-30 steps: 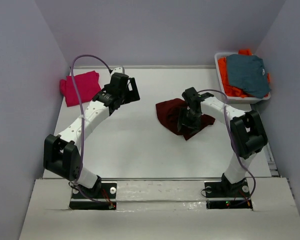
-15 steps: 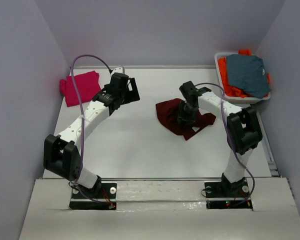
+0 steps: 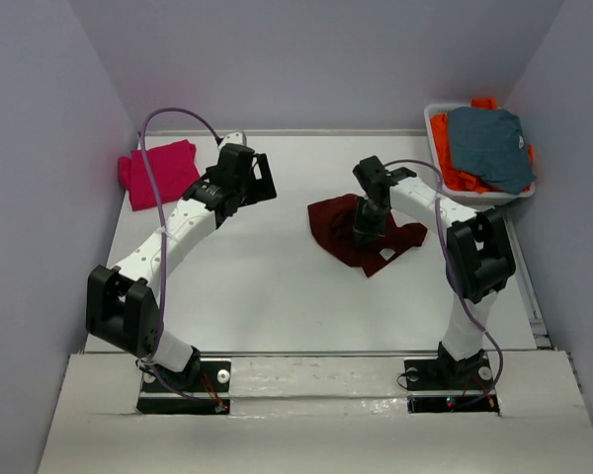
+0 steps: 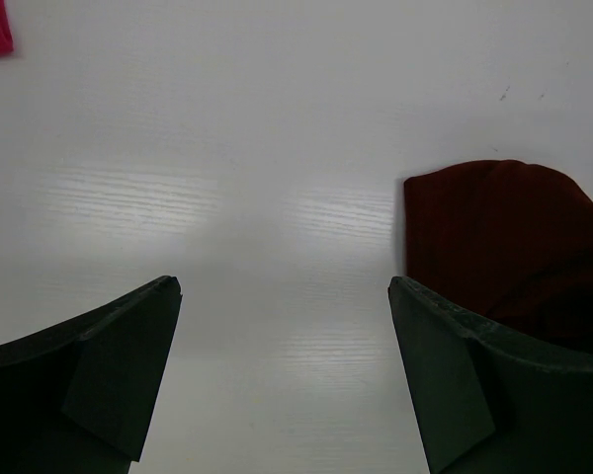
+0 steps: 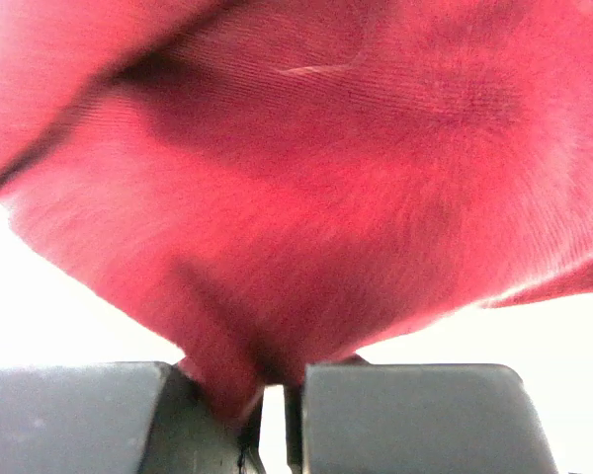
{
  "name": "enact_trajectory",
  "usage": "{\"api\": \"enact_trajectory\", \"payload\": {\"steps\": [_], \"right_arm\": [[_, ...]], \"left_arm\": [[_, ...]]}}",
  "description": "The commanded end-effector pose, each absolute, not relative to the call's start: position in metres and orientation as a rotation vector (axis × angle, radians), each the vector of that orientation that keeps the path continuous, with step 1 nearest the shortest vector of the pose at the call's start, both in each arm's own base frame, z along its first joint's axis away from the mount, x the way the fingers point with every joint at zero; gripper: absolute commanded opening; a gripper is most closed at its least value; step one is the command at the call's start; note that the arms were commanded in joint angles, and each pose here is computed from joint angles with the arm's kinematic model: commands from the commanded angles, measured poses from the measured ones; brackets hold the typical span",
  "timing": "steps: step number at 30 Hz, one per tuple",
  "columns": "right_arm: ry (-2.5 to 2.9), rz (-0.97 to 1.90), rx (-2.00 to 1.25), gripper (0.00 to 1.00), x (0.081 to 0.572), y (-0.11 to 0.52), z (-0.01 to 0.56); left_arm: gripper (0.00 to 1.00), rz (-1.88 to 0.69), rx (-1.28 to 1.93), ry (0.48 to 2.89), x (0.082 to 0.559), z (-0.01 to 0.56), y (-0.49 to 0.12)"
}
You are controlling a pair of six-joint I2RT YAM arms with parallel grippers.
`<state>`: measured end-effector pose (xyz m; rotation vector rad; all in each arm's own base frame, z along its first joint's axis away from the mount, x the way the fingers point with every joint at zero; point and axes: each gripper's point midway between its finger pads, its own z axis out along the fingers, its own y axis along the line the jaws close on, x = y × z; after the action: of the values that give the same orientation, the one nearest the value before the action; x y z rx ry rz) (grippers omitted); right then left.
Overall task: Fold and stack the t-shirts
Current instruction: Flatten the tshirt out
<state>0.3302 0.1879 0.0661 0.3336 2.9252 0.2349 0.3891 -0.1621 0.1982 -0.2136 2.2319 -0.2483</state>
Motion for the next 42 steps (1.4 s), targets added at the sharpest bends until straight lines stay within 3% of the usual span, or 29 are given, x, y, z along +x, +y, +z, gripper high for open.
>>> {"api": "enact_trajectory", "payload": {"steps": [1, 16, 26, 32, 42], "right_arm": [[2.773, 0.293, 0.292, 0.07, 0.352, 0.191, 0.132], [2.408, 0.371, 0.226, 0.07, 0.375, 0.181, 0.315], [2.096, 0.429, 0.144, 0.07, 0.349, 0.158, 0.44], [2.093, 0.537, 0.029, 0.07, 0.331, 0.171, 0.446], [2.336, 0.29, 0.016, 0.07, 0.321, 0.157, 0.382]], "left_arm": [[0.99, -0.268, -0.217, 2.165, 0.395, 0.222, -0.161], [0.99, -0.302, -0.198, 2.186, 0.398, 0.214, -0.169], [0.97, -0.47, -0.051, 2.28, 0.393, 0.185, -0.217], [0.95, -0.535, -0.018, 2.317, 0.389, 0.175, -0.241], [0.93, -0.602, 0.029, 2.348, 0.391, 0.164, -0.277]]}}
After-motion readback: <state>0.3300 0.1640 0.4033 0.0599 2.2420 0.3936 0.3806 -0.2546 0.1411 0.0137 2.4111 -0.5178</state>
